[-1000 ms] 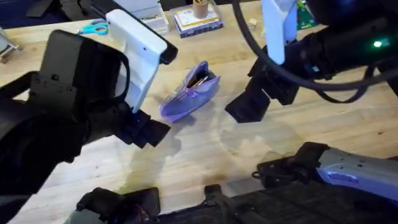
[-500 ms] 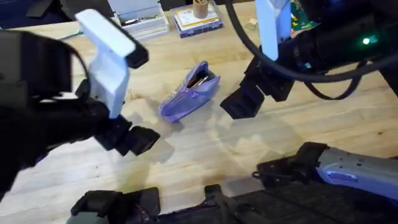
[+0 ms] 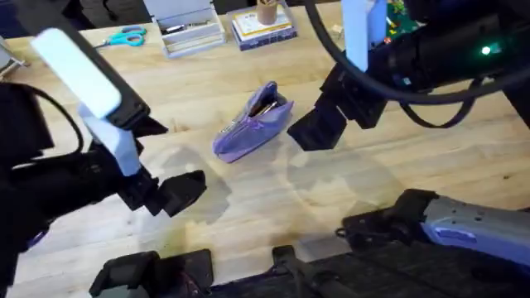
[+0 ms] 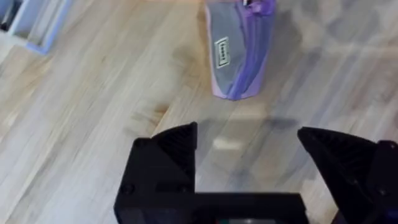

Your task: Unzip the bag, pick up the pens from the table one at a time and place them inside, then zip the bag closed.

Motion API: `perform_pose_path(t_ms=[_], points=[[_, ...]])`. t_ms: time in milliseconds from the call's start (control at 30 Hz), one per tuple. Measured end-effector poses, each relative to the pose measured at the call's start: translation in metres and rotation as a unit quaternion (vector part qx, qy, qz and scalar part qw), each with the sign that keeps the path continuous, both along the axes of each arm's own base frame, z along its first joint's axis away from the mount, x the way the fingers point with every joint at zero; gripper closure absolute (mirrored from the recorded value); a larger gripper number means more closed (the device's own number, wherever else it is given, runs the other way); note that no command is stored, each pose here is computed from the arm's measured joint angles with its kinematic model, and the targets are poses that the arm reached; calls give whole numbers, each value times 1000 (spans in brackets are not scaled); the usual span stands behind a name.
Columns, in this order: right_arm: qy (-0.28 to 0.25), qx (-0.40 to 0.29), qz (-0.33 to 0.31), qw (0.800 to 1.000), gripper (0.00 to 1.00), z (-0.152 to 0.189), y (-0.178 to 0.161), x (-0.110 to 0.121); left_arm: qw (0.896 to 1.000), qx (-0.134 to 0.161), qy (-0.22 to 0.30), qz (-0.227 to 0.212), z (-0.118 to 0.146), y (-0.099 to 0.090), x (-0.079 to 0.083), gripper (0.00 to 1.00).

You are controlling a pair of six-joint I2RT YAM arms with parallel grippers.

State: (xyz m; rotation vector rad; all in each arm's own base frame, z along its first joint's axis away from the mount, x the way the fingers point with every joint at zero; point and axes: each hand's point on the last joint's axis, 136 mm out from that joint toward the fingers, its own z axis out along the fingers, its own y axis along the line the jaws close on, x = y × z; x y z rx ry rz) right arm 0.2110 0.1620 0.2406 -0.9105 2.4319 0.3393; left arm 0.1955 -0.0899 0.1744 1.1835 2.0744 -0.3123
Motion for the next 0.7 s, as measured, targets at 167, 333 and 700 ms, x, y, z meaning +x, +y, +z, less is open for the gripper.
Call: perform_pose_path(t_ms=[167, 333, 700], points=[[3, 3, -5, 1000, 3, 0, 0, 0, 999, -9, 5, -48, -5, -9, 1, 7], [18, 9, -26, 999, 5, -3, 1, 1, 997, -13, 29, -71, -18, -13, 8, 7], [68, 27, -57, 996, 3, -28, 35, 9, 992, -29, 75, -97, -41, -19, 17, 7]])
